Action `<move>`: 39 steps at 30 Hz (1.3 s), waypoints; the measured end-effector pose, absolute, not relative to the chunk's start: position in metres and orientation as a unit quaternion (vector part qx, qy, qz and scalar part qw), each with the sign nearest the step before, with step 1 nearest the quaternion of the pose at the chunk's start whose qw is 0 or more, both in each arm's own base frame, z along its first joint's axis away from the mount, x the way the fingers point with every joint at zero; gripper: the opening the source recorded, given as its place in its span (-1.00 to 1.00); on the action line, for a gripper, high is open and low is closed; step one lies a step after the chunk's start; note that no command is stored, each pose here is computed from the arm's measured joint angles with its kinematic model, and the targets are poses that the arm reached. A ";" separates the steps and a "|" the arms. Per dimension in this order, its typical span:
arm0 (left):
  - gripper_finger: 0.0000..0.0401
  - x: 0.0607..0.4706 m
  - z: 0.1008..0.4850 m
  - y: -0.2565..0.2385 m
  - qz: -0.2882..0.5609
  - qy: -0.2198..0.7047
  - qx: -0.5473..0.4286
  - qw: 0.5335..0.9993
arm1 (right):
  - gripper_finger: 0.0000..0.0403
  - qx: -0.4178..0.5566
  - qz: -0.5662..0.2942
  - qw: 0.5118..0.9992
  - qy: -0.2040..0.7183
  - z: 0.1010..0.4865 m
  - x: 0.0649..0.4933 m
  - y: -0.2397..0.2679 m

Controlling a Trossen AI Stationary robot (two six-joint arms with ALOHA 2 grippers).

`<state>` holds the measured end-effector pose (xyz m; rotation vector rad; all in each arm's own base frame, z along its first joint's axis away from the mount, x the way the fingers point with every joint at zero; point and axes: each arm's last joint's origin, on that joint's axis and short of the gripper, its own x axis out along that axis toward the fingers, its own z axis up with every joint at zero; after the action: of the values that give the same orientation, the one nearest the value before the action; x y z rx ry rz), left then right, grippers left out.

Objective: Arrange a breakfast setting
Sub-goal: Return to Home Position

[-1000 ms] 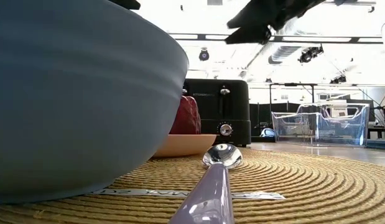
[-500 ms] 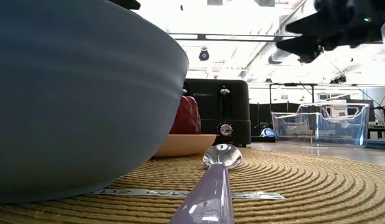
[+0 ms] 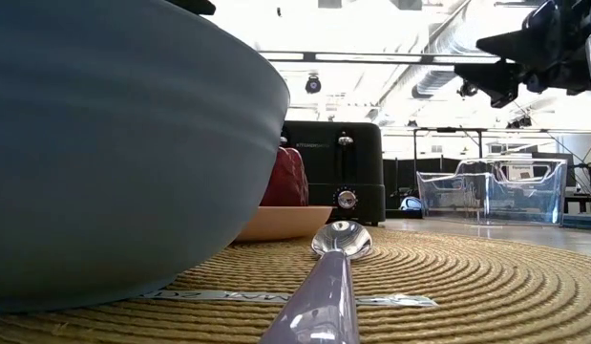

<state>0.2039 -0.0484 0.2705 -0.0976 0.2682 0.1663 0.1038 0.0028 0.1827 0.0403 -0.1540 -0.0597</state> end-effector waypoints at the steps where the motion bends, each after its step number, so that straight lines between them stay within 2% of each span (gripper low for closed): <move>1: -0.25 0.204 0.271 -0.048 0.083 0.133 -0.049 0.986 | 0.42 0.026 -0.030 0.997 -0.072 0.182 0.104 0.003; 12: -0.25 0.204 0.271 -0.048 0.083 0.133 -0.049 0.986 | 0.42 0.036 -0.034 0.999 0.005 0.167 0.104 0.003; 29: -0.25 0.202 0.269 -0.048 0.082 0.131 -0.049 0.987 | 0.42 0.039 -0.048 0.998 0.005 0.166 0.104 0.002; 33: -0.25 0.187 0.264 -0.045 0.072 0.120 -0.055 0.989 | 0.42 0.039 -0.048 0.998 0.005 0.166 0.104 0.002; 39: -0.25 0.152 0.236 -0.030 0.079 0.103 -0.064 0.989 | 0.42 0.038 -0.048 0.998 0.006 0.166 0.104 0.002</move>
<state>0.1518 -0.0297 0.2361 -0.1282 0.2069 0.1580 0.1042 0.0018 0.1663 0.0769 0.0124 -0.0967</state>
